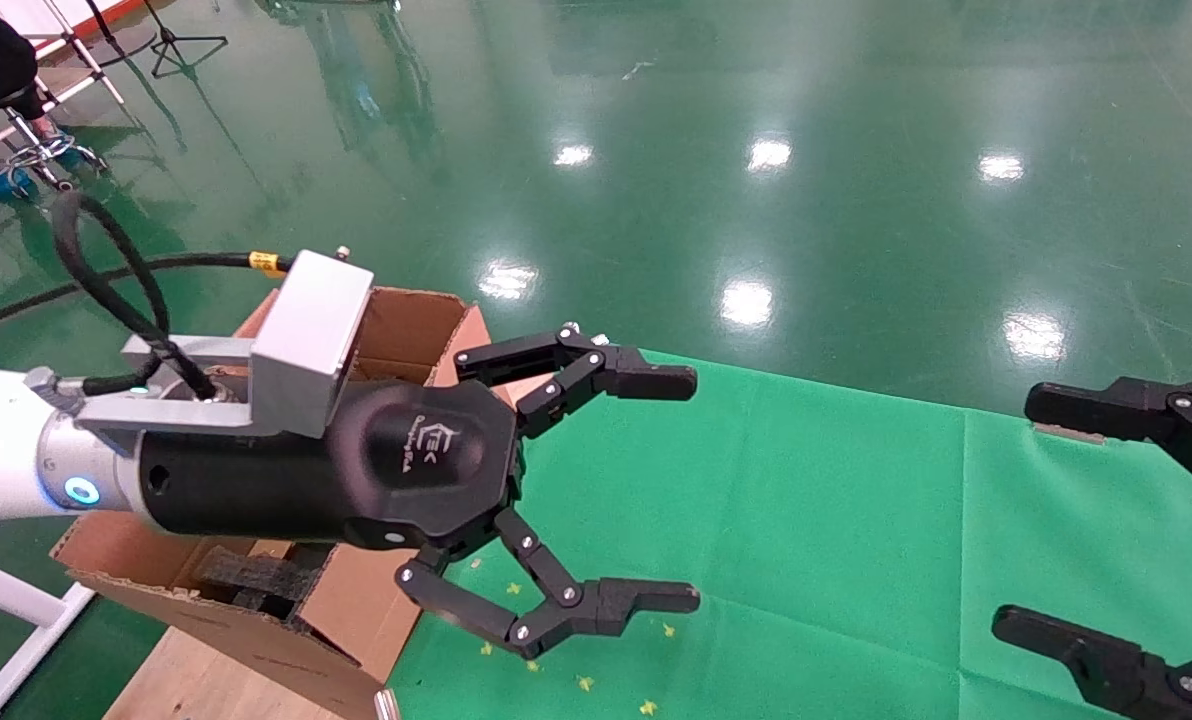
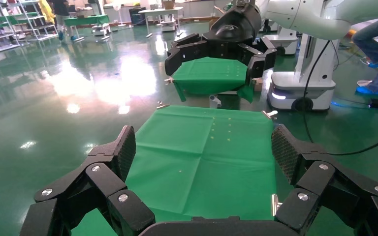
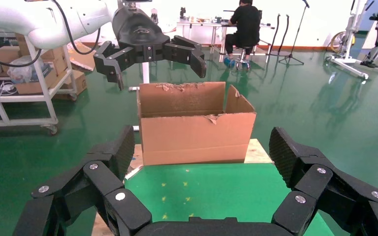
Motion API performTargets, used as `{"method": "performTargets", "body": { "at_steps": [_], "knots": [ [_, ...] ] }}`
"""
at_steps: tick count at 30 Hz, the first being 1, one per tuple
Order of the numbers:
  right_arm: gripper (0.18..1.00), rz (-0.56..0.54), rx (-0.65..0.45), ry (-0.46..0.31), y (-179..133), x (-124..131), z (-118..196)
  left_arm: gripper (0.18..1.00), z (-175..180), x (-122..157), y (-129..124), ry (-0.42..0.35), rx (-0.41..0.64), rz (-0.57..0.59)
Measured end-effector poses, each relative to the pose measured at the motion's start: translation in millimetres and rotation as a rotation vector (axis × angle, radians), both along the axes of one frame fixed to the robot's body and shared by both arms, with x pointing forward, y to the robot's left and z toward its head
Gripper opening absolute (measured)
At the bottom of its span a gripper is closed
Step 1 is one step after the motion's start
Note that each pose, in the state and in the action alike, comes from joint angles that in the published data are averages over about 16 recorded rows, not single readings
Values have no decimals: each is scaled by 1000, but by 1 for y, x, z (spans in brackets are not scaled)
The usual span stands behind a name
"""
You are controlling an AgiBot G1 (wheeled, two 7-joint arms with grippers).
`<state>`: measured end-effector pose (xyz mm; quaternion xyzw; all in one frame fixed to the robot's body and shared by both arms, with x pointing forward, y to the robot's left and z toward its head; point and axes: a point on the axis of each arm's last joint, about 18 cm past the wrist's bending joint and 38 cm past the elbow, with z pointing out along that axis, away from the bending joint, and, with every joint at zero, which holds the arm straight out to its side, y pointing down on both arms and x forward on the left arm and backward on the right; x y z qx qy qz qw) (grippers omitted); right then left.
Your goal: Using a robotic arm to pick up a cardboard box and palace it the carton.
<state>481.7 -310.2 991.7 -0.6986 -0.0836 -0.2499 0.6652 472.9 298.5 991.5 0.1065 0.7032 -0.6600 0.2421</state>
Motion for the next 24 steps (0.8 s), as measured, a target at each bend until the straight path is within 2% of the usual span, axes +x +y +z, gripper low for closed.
{"method": "performTargets", "body": {
  "at_steps": [24],
  "knots": [
    [1001,0,0,0,0,0,0,1001,1,2,1,4,1,9]
  ]
}}
